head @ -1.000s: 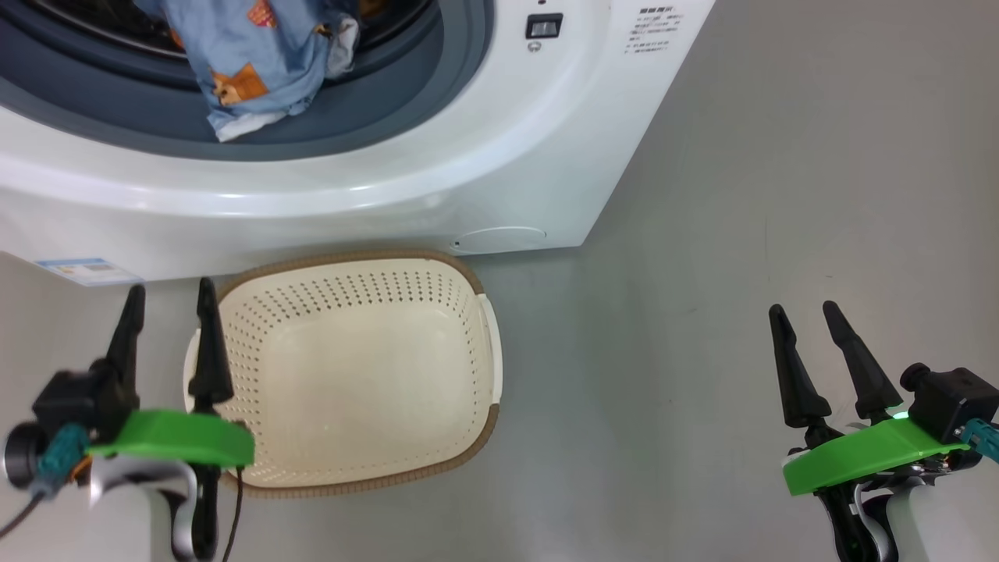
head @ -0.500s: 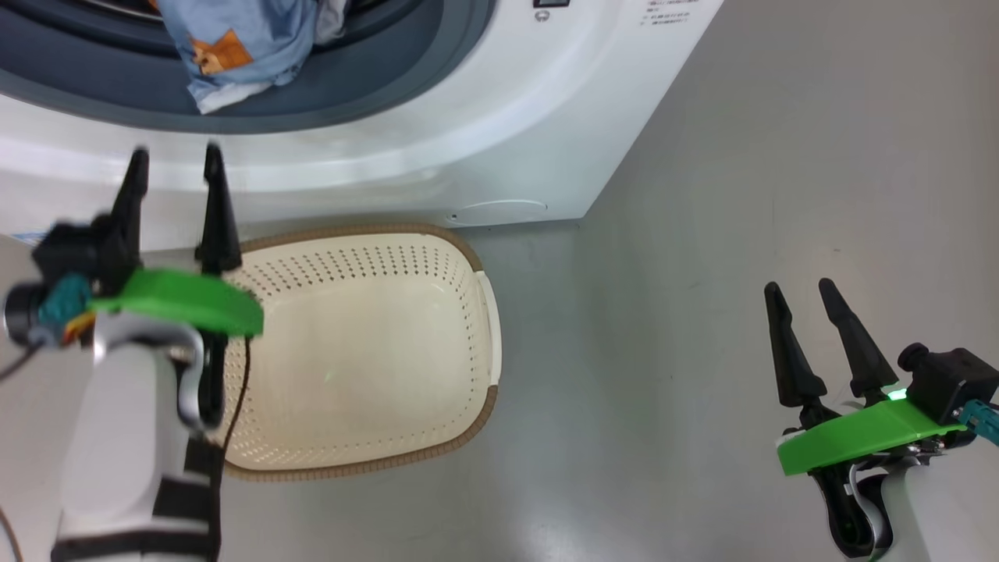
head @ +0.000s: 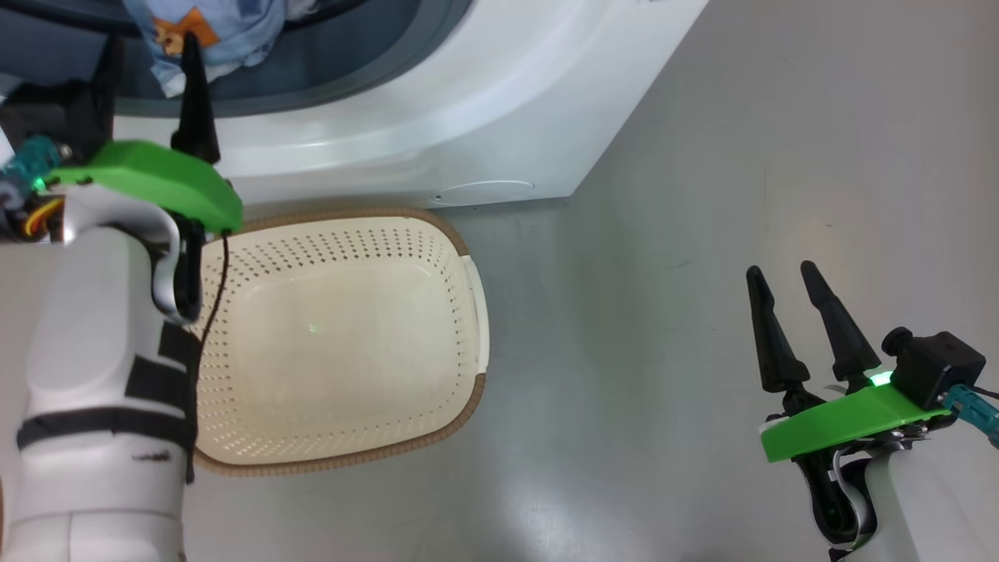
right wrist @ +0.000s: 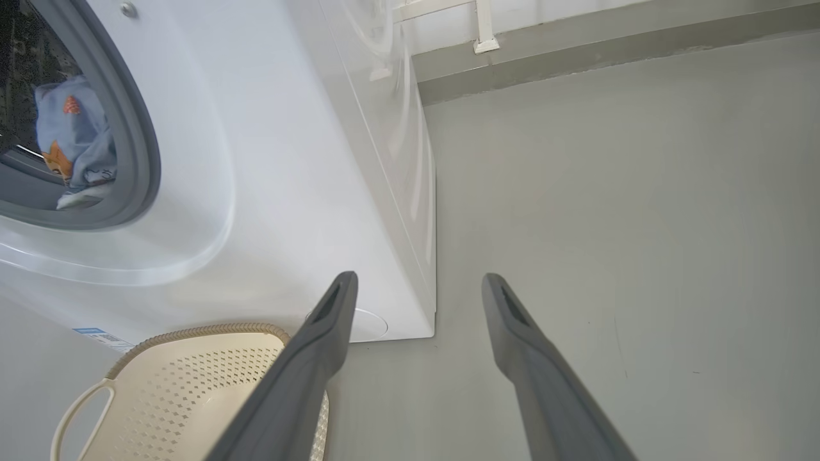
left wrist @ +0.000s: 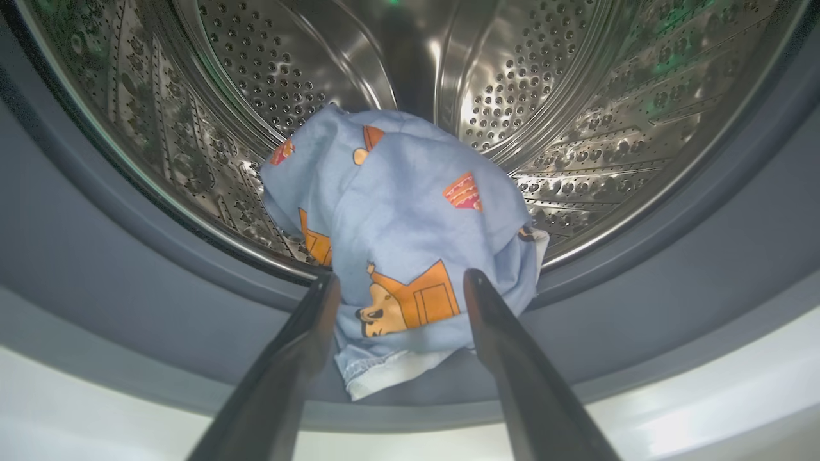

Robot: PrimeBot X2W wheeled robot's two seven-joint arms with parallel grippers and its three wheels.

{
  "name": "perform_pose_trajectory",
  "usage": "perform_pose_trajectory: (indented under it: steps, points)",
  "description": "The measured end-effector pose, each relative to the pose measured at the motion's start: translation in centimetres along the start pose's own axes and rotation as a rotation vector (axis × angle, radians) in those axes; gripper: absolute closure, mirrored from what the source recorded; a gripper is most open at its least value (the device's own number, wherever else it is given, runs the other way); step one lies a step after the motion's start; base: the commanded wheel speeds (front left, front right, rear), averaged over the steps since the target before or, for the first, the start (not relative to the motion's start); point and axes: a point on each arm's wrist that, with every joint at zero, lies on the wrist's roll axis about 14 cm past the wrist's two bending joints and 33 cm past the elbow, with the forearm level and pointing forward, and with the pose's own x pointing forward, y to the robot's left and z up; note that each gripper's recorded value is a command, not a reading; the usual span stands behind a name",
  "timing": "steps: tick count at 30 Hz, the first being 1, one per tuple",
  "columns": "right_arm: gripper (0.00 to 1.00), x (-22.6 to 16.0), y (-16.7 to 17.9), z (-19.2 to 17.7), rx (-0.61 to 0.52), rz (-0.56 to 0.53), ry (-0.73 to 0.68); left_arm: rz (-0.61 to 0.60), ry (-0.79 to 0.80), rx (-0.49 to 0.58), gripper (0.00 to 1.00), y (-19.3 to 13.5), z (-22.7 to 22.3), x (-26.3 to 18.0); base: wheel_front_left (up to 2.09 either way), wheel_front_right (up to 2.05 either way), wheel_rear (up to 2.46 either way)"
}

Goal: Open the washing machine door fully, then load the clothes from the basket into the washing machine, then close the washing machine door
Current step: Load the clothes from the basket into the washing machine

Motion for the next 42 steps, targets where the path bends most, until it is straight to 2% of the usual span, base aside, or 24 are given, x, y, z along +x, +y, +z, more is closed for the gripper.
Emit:
perform_pose_trajectory:
  steps: [18, 19, 20, 21, 23, 34, 42]
  points:
    - [0.00, 0.2, -0.3, -0.3, -0.009, -0.006, 0.010, -0.016, 0.125, -0.005, 0.00, -0.7, -2.0, 4.1, 0.00, 0.00, 0.00]
    - [0.00, 0.2, -0.3, -0.3, -0.008, -0.008, 0.010, -0.017, 0.129, -0.005, 0.11, -0.7, -2.0, 4.3, 0.00, 0.00, 0.00]
    - [0.00, 0.1, -0.4, -0.3, -0.008, -0.010, 0.012, -0.019, 0.132, -0.005, 0.49, -0.8, -2.1, 4.4, 0.00, 0.00, 0.00]
    - [0.00, 0.1, -0.4, -0.3, -0.008, -0.010, 0.012, -0.019, 0.132, -0.005, 0.62, -0.8, -2.1, 4.4, 0.00, 0.00, 0.00]
    - [0.00, 0.0, -0.5, -0.4, -0.009, -0.015, 0.013, -0.019, 0.136, -0.006, 1.00, -0.8, -2.1, 4.7, 0.00, 0.00, 0.00]
    - [0.00, -0.4, -1.1, -0.6, -0.008, -0.037, 0.021, -0.039, 0.157, 0.017, 1.00, -1.1, -2.2, 6.3, 0.00, 0.00, 0.00]
    - [0.00, -0.3, -1.3, -0.4, -0.004, -0.047, 0.016, -0.067, 0.039, 0.043, 1.00, -2.2, 1.6, 9.1, 0.00, 0.00, 0.00]
